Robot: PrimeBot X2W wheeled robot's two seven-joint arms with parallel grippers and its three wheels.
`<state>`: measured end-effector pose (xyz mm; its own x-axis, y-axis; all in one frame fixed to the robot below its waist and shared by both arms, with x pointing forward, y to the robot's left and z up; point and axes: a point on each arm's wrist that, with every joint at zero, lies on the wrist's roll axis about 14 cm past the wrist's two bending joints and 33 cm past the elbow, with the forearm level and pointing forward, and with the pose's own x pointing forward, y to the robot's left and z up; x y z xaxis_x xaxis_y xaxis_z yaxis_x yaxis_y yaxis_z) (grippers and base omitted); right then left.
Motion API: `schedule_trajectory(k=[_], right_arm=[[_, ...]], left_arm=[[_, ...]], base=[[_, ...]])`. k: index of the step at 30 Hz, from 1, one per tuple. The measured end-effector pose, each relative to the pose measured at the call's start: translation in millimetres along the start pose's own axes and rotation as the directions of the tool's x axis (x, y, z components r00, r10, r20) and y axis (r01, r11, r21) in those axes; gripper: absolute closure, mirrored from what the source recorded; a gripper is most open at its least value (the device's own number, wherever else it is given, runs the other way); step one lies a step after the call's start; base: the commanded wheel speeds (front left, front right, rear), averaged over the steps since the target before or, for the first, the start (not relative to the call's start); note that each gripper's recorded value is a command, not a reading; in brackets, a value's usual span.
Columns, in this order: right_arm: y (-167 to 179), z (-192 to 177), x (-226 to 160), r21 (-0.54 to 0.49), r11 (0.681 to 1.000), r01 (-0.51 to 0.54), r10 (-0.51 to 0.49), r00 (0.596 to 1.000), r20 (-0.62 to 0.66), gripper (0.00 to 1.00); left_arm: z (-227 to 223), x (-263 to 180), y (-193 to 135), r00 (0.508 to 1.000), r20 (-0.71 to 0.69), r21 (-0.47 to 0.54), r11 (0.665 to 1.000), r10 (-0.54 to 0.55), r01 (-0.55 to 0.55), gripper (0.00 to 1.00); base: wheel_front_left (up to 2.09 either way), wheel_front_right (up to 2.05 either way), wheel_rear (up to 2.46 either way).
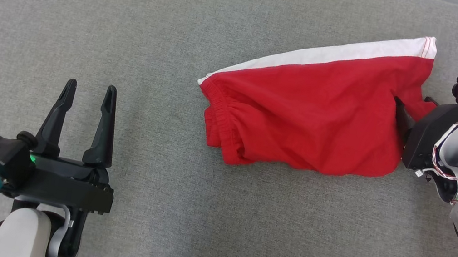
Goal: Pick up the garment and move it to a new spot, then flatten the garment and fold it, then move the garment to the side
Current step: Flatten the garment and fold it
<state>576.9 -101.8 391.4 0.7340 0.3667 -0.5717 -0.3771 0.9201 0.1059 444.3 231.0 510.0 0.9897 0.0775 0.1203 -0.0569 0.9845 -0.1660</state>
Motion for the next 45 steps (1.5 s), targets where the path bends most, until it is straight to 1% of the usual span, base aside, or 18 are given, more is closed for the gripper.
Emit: schedule_trajectory(k=[2, 3, 4, 5, 9, 11, 16, 23, 27, 32, 35, 37, 40, 45], right_arm=[[3, 0, 2, -0.008, 1.0, -0.007, 0.006, 1.0, -0.016, 0.0], [4, -1, 2, -0.005, 1.0, -0.01, 0.01, 1.0, -0.024, 0.64], [6, -1, 3, 0.002, 1.0, -0.013, 0.013, 1.0, -0.028, 0.9], [8, 0, 3, 0.011, 1.0, -0.02, 0.02, 0.999, -0.026, 1.0], [17, 2, 2, 0.026, 0.999, -0.048, 0.048, 0.999, -0.023, 1.0], [16, 4, -1, 0.031, 0.998, -0.047, 0.047, 0.999, -0.012, 1.0], [2, 3, -14, 0.092, 0.996, -0.019, 0.017, 1.0, 0.024, 1.0], [-20, -5, -47, 0.174, 0.985, 0.008, -0.022, 0.997, 0.08, 1.0], [-41, -15, -73, 0.219, 0.975, 0.043, -0.067, 0.992, 0.106, 1.0], [-80, -30, -109, 0.261, 0.956, 0.133, -0.166, 0.98, 0.109, 1.0], [-95, -30, -124, 0.271, 0.948, 0.168, -0.207, 0.971, 0.123, 1.0], [-96, -28, -129, 0.273, 0.947, 0.171, -0.213, 0.968, 0.134, 1.0], [-89, -21, -130, 0.28, 0.948, 0.149, -0.2, 0.966, 0.165, 1.0], [-61, 5, -130, 0.264, 0.962, 0.065, -0.132, 0.96, 0.245, 1.0]], left_arm=[[0, -1, 1, 1.0, 0.0, 0.001, 1.0, 0.003, -0.003, 0.0], [1, -2, 1, 1.0, 0.001, 0.001, 1.0, 0.004, -0.004, 0.0], [1, -2, 1, 1.0, 0.001, 0.001, 1.0, 0.005, -0.005, 0.0], [1, -2, 1, 1.0, 0.001, 0.0, 1.0, 0.005, -0.005, 0.0], [1, -4, 1, 1.0, 0.001, -0.003, 1.0, 0.007, -0.007, 0.0], [2, -4, 1, 1.0, 0.001, -0.004, 1.0, 0.006, -0.006, 0.0], [4, -9, -1, 1.0, 0.003, -0.01, 1.0, 0.006, -0.006, 0.0], [1, -15, -8, 1.0, -0.007, -0.01, 1.0, -0.014, 0.014, 0.0], [0, -19, -15, 0.999, -0.009, -0.012, 0.999, -0.033, 0.033, 0.0], [2, -22, -26, 0.998, -0.004, -0.022, 0.998, -0.062, 0.062, 0.0], [5, -23, -31, 0.997, 0.005, -0.022, 0.997, -0.077, 0.077, 0.0], [5, -24, -34, 0.996, 0.005, -0.023, 0.996, -0.084, 0.084, 0.0], [8, -25, -37, 0.996, 0.011, -0.024, 0.995, -0.091, 0.092, 0.0], [11, -31, -36, 0.996, 0.017, -0.026, 0.996, -0.089, 0.089, 0.0]], base=[[0.0, 0.0, 0.0], [0.0, 0.0, 0.0], [0.0, 0.0, 0.0], [0.0, 0.0, 0.0], [0.0, 0.0, 0.0], [0.0, 0.0, 0.0], [0.0, 0.0, 0.0], [0.0, 0.0, 0.0], [0.0, 0.0, 0.0], [0.0, 0.0, 0.0], [0.0, 0.0, 0.0], [0.0, 0.0, 0.0], [0.0, 0.0, 0.0], [0.0, 0.0, 0.0]])
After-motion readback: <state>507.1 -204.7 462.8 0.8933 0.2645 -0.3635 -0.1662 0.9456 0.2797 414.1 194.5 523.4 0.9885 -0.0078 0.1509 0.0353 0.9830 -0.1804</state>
